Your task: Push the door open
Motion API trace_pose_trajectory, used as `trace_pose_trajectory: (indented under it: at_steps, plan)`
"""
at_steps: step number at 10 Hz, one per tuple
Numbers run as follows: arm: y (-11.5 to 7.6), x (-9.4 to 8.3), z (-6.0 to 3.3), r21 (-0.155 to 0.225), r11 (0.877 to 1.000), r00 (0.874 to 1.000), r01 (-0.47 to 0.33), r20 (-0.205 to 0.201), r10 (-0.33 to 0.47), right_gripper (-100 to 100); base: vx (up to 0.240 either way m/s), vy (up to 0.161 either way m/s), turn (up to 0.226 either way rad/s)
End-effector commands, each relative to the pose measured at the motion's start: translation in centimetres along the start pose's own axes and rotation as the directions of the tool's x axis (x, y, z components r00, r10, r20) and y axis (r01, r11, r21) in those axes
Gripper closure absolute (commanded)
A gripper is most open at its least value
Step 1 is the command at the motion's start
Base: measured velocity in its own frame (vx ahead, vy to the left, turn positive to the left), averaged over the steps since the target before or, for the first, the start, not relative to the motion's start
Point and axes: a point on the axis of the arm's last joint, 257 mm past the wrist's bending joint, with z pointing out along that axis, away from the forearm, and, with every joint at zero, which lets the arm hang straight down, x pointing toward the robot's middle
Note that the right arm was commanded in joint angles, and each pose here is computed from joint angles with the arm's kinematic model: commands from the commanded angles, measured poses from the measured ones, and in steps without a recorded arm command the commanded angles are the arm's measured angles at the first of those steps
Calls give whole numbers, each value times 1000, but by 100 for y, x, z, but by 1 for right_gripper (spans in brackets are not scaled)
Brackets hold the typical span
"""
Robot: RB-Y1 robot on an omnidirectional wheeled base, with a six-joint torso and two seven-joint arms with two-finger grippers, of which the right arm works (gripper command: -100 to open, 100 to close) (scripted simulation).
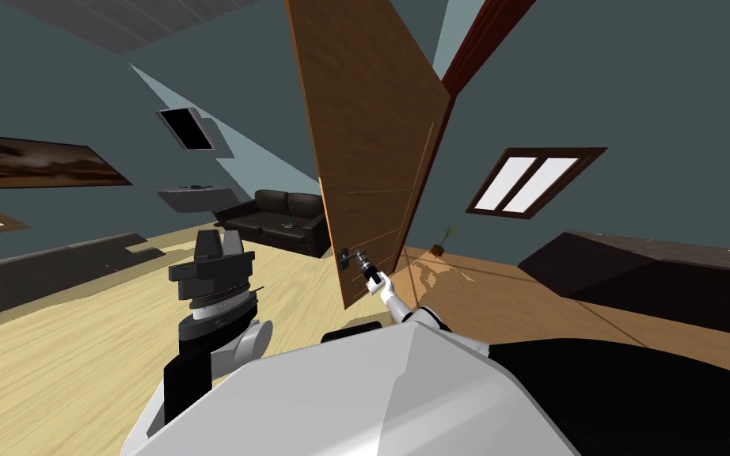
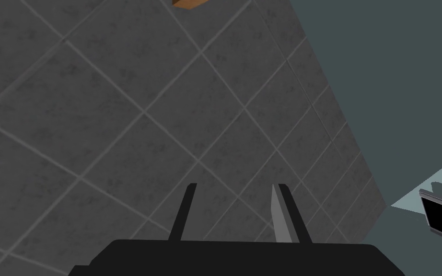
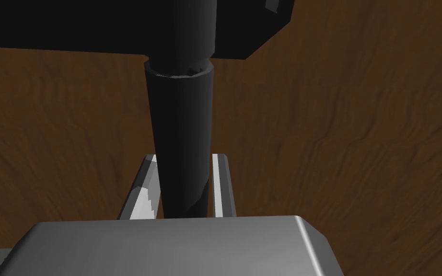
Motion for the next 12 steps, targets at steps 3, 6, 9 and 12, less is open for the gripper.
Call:
trace_pose_trajectory:
  at_steps: [3, 6, 9, 12]
  plan:
    - [51, -264, -22, -10, 1000, 999, 11, 45, -10, 100, 134, 187, -66]
    - [59, -342, -24, -14, 1000, 997, -6, 73, 7, 100, 141, 178, -69]
    - [73, -315, -9, -20, 999, 996, -31, 88, 33, 100, 92, 131, -64]
    - [58, -669, -82, -14, 1000, 991, -7, 134, 9, 100, 95, 100, -62]
